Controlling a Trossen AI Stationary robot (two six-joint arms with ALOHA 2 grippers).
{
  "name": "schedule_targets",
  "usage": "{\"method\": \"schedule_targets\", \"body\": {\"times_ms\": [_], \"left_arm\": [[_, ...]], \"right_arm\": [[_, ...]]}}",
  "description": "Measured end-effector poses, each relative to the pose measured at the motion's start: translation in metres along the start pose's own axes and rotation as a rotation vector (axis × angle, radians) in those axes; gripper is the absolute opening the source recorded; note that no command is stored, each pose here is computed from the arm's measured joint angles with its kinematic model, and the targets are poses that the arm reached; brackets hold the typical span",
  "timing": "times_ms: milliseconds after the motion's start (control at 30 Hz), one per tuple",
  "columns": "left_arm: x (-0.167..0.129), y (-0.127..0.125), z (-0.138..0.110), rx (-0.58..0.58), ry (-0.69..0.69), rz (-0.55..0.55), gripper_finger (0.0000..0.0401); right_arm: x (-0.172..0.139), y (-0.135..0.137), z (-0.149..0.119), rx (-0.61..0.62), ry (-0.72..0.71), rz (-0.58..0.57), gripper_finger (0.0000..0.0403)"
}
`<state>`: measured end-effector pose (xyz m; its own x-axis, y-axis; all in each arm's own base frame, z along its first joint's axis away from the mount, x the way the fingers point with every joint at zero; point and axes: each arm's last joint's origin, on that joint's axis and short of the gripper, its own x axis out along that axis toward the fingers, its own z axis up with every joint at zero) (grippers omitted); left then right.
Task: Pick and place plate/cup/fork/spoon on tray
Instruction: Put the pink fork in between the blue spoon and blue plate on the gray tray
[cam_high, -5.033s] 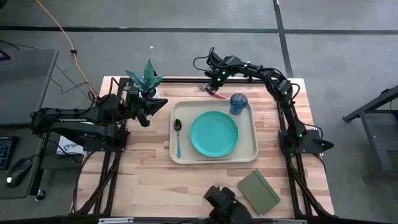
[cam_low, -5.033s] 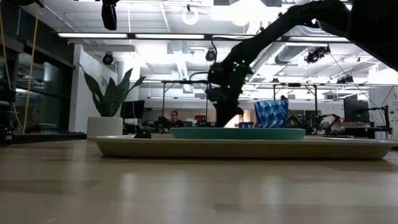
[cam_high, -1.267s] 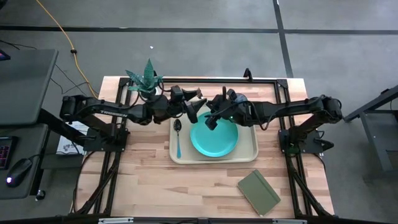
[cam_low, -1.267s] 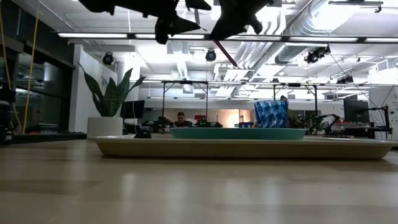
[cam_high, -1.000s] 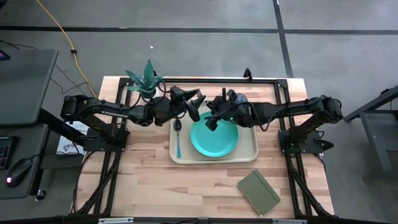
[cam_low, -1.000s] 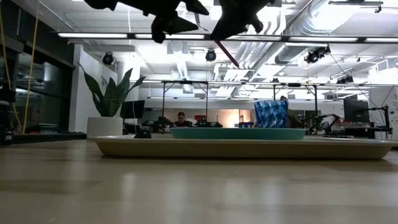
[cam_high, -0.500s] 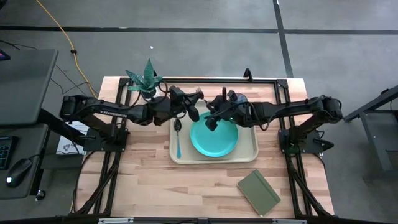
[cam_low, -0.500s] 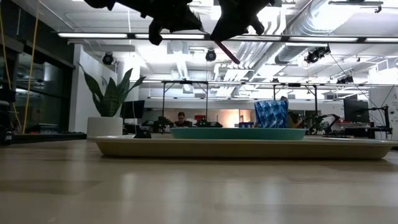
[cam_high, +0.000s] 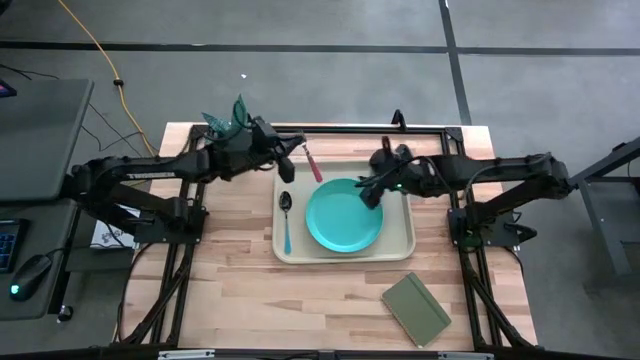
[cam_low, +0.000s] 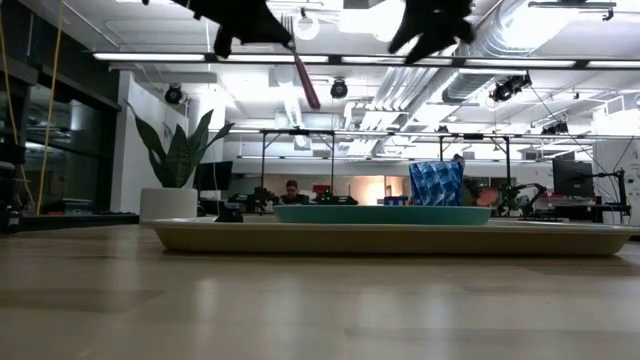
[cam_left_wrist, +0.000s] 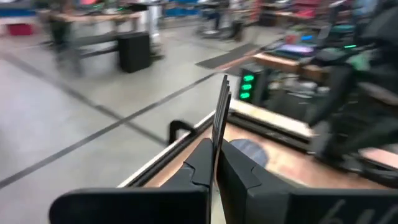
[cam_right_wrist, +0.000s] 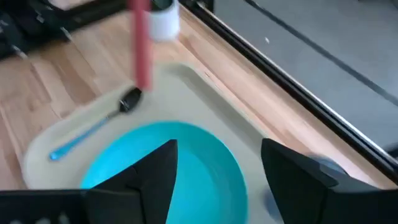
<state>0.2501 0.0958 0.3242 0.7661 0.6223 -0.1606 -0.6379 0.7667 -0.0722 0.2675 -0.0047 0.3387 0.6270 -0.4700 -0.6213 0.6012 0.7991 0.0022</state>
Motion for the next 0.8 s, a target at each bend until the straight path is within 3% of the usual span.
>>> {"method": "schedule_targets", "body": {"times_ms": [233,367,533,800], "left_arm": [[-0.008,0.009,0.009,-0.023,0.001,-0.269,0.0],[-0.004,0.005,0.005,-0.05,0.031,-0.367,0.0],[0.001,-0.005,0.002,-0.067,0.033,-0.485,0.0],[0.014,-0.021,-0.006,-0.114,0.035,-0.58,0.0]], "right_arm": [[-0.026,-0.018,-0.021,0.016,0.166,-0.066,0.0225],[-0.041,-0.023,-0.036,-0.024,0.26,-0.115,0.0225],[-0.067,-0.031,-0.048,-0.008,0.261,-0.154,0.0225],[-0.074,-0.057,-0.109,0.281,0.161,-0.028,0.0225]]}}
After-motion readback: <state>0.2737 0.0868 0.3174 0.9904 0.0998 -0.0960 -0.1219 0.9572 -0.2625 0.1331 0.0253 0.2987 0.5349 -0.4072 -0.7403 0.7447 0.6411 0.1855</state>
